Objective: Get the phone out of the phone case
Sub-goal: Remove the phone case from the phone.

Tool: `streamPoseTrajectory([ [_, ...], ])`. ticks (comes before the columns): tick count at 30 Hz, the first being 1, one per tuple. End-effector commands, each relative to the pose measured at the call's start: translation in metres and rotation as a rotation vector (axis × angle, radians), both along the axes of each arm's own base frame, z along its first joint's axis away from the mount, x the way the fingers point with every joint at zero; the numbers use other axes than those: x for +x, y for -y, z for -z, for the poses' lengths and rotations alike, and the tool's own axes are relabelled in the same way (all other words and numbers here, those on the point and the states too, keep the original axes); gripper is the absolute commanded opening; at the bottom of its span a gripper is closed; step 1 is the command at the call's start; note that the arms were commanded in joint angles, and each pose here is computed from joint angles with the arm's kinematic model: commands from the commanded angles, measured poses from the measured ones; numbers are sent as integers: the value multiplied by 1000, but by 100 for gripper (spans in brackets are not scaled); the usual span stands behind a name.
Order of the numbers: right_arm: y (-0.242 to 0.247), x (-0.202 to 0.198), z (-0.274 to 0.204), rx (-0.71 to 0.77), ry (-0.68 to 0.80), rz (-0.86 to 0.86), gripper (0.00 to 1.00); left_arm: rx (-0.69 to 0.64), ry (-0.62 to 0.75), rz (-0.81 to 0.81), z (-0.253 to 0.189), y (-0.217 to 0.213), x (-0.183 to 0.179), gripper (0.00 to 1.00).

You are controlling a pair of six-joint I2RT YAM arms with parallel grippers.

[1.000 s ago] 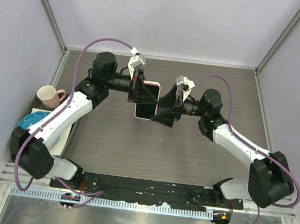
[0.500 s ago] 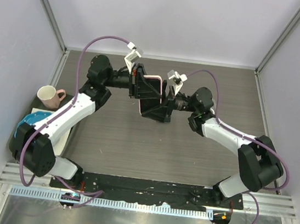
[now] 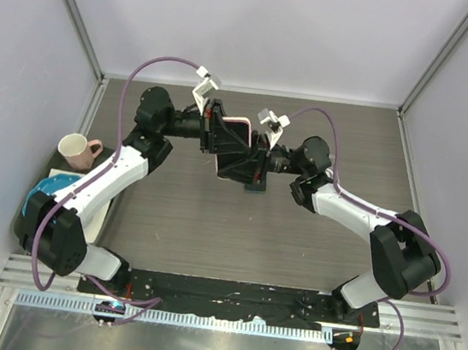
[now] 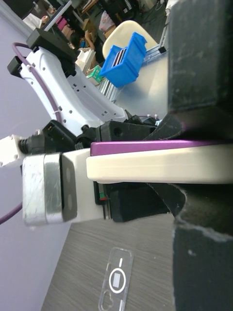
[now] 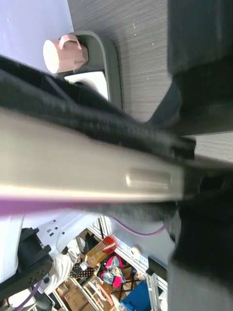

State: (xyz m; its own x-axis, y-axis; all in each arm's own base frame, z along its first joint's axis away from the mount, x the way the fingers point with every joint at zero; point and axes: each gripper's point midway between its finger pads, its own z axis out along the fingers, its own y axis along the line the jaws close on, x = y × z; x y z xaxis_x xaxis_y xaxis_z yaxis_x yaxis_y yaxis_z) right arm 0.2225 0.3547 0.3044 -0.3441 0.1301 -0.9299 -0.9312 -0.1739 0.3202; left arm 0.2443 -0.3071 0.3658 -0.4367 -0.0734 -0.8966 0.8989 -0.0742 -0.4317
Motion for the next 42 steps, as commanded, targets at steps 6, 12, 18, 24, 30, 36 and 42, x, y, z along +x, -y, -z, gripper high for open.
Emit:
streamPoseTrajectory([
  [6,-1,-7,-12,27,69,-15,1,-62,127,6,-30,-7,-13,3],
  [12,8,-12,-4,-35,120,-13,1,-37,132,11,-26,-10,-17,52],
  [18,21,-12,9,-113,170,11,1,2,145,32,-14,-16,-25,68],
  [24,44,-23,35,-277,278,-38,1,62,170,-6,-6,-34,-23,77],
  [30,72,-36,27,-294,410,-53,1,80,153,70,2,-42,-40,79],
  [36,88,-51,31,-299,508,-94,1,52,144,150,6,-43,-53,78],
  [42,89,-54,42,-322,494,-131,1,50,142,227,6,-39,-69,75],
])
